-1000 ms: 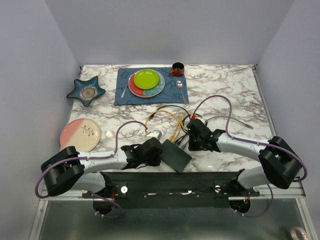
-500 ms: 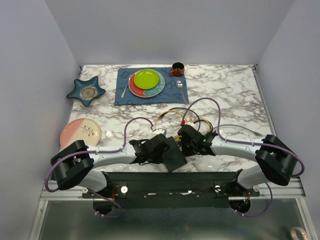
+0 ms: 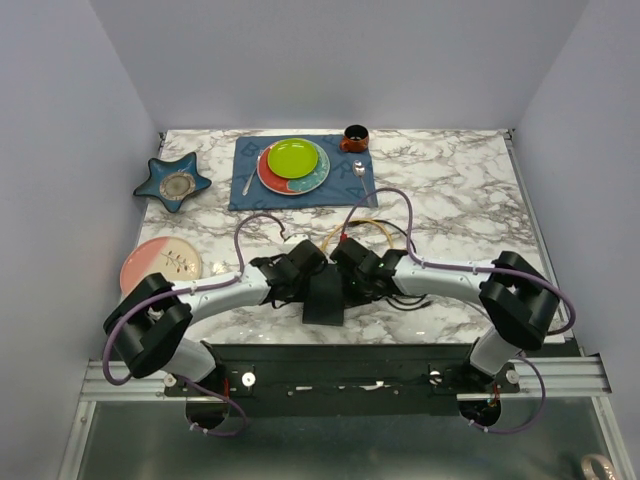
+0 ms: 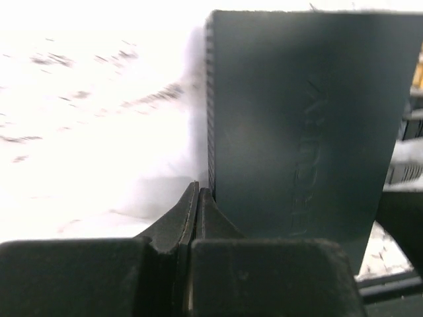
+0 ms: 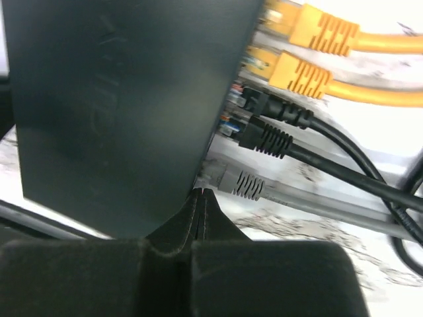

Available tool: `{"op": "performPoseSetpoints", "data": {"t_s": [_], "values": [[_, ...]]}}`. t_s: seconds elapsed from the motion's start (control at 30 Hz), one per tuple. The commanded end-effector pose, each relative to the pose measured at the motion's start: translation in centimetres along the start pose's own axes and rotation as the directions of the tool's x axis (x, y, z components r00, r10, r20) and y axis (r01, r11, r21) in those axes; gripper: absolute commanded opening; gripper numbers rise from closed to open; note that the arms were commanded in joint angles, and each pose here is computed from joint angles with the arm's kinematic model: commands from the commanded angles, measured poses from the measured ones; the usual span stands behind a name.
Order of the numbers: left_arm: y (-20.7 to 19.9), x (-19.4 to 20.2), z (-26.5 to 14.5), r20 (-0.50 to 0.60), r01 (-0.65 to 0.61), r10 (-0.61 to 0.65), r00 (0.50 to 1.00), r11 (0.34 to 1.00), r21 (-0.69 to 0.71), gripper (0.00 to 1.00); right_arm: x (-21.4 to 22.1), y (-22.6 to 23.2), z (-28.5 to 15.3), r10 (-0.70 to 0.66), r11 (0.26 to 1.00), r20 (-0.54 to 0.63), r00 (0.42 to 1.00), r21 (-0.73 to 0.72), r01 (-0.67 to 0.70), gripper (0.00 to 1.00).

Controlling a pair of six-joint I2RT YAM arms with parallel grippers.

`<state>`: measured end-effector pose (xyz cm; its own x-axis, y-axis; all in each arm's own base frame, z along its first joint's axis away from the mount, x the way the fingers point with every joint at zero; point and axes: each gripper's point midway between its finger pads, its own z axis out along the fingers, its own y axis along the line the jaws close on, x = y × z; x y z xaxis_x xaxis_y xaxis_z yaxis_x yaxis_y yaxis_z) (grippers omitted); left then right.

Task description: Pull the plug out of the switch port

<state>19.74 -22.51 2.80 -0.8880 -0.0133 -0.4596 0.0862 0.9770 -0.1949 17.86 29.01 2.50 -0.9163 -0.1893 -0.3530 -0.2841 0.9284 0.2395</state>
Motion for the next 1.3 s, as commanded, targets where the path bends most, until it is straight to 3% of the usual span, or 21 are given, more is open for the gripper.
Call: {"op": "performPoseSetpoints", "data": {"t_s": [0.0,0.23,0.47,0.63,0.93,1.27], "values": [[-4.1,-6.1,-2.0,0.138,0.062,-0.088,0.987,0.982,0.18,0.0,-3.8,8.5,-1.6,0.031,0.963,0.062,0.998,-0.268,-0.013,0.01],[-1.7,-9.9,-2.9,0.224,0.113,-0.131,0.966,0.989,0.093,0.0,-6.3,10.5,-1.3,-0.002,0.961,0.084,0.996,-0.275,0.025,0.01],[1.3,-11.9,-8.0,0.382,0.173,-0.185,0.905,0.983,0.066,0.01,-10.3,6.1,-6.8,-0.069,0.993,0.302,0.951,-0.073,0.095,0.01],[3.4,-8.1,-8.3,0.352,0.224,-0.244,0.904,0.97,0.096,0.02,-12.6,2.4,-7.5,-0.035,0.999,0.324,0.945,-0.01,0.041,0.01],[4.8,0.2,-6.1,0.227,0.262,-0.283,0.932,0.958,0.118,0.0,-16.6,-2.2,-3.2,-0.004,0.996,0.284,0.959,0.084,-0.021,0.01],[5.3,4.5,-3.3,0.115,0.276,-0.283,0.952,0.958,0.074,0.0,-15.2,-3.7,1.7,0.021,0.993,0.155,0.988,0.11,-0.038,0.01]]}}
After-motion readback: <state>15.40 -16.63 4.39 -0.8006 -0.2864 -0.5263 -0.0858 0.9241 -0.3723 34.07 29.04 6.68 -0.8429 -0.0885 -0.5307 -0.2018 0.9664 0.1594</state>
